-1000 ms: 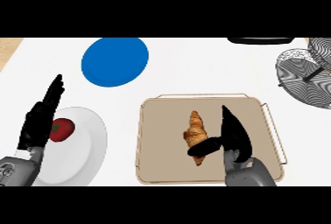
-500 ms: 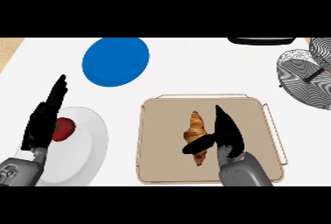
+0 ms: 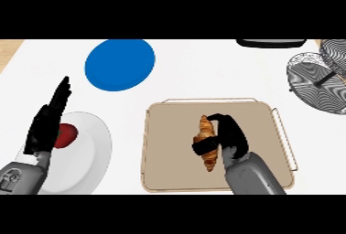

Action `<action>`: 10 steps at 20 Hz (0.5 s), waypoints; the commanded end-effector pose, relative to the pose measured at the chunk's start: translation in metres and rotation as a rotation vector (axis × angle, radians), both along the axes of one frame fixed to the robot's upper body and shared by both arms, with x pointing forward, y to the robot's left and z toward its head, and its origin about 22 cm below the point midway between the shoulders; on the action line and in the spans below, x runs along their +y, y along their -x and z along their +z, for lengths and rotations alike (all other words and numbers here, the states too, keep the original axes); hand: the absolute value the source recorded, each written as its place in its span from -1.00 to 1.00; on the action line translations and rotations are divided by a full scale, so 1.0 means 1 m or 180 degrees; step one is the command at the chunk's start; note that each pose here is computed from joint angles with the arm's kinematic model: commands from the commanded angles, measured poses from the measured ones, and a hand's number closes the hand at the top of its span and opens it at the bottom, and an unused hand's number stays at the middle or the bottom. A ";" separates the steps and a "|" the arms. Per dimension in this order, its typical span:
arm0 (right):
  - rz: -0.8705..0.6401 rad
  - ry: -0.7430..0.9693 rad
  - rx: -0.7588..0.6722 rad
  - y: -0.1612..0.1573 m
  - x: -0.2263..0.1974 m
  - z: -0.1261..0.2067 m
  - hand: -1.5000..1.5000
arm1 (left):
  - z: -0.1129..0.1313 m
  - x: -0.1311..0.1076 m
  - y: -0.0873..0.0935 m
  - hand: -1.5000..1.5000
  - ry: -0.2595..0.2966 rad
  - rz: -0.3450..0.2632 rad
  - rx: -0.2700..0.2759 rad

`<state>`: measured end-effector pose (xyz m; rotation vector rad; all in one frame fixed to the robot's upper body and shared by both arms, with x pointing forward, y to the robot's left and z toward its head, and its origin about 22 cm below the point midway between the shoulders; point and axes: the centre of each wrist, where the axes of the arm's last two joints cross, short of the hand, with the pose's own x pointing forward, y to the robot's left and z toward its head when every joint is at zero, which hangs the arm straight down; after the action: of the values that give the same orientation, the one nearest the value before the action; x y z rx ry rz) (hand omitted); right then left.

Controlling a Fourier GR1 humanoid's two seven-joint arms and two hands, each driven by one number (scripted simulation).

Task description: Pick the croissant from the tray and place it in the tiered basket

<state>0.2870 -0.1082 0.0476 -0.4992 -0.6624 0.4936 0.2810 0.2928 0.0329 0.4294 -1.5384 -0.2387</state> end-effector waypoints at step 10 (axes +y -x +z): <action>-0.0440 -0.0128 0.0105 -0.006 0.020 0.020 1.00 | -0.002 -0.006 -0.006 0.00 0.0004 0.0024 0.0014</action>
<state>0.2899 -0.0969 0.0544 -0.5079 -0.7246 0.5168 0.2828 0.2906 0.0307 0.4299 -1.5384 -0.2350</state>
